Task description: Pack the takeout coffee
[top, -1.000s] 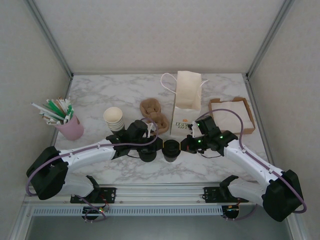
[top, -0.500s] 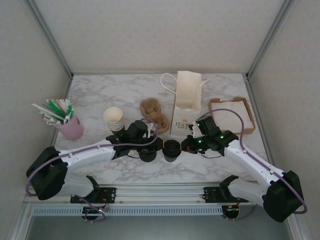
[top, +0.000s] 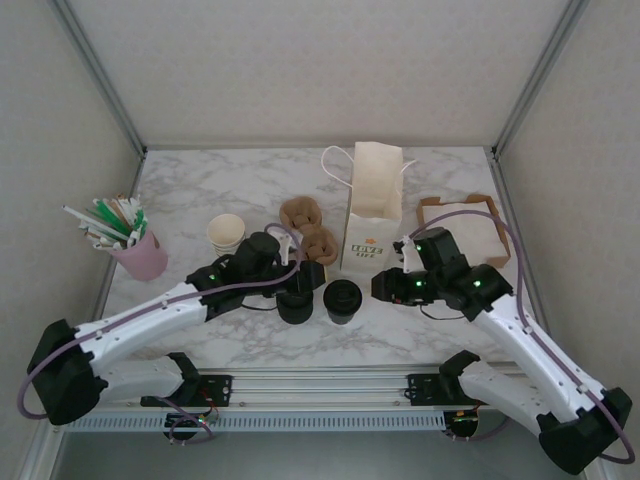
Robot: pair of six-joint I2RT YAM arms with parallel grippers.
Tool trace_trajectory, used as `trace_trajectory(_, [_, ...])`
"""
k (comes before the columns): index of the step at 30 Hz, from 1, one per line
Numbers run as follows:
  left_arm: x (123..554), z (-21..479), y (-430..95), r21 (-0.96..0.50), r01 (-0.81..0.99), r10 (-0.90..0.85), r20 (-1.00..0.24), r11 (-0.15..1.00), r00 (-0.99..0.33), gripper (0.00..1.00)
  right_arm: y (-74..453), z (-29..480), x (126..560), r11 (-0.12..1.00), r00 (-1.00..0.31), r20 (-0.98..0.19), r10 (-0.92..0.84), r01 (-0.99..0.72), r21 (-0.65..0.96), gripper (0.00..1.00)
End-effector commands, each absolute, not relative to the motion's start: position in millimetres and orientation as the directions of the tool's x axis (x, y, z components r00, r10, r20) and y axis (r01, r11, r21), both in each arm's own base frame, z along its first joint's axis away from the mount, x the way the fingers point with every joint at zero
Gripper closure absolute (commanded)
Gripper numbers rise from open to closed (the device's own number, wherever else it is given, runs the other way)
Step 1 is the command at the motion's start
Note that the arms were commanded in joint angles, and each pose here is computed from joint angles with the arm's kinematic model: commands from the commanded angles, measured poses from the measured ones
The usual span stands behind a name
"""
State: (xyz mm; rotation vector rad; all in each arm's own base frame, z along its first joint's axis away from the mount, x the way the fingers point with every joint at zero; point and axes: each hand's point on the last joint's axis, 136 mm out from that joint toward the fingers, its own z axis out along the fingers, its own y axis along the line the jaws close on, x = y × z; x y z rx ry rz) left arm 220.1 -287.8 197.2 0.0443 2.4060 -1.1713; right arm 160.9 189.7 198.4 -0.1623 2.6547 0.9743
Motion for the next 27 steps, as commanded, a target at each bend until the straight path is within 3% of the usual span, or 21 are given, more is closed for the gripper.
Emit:
trace_trajectory(1, [219.2,225.3,-273.8,-0.727,0.243,-0.198,-0.463,0.642,-0.864,0.36,176.1,212.8,146.1,0.775,-0.941,-0.339,-0.005,-0.218,0.593,0.60])
trace_trajectory(14, [182.7,282.0,-221.4,-0.743,0.274,-0.280,-0.527,0.611,-0.802,0.05,138.1,247.3,93.3,0.739,-0.917,-0.390,0.081,-0.208,0.641,0.13])
trace_trajectory(16, [176.7,290.2,-213.9,-0.748,0.281,-0.293,-0.534,0.602,-0.793,0.00,134.5,253.7,85.4,0.727,-0.914,-0.398,0.085,-0.216,0.652,0.02])
trace_trajectory(27, [150.2,303.8,-174.8,-0.760,0.276,-0.354,-0.549,0.588,-0.757,0.00,108.3,270.4,51.0,0.741,-0.913,-0.399,0.087,-0.208,0.639,0.01])
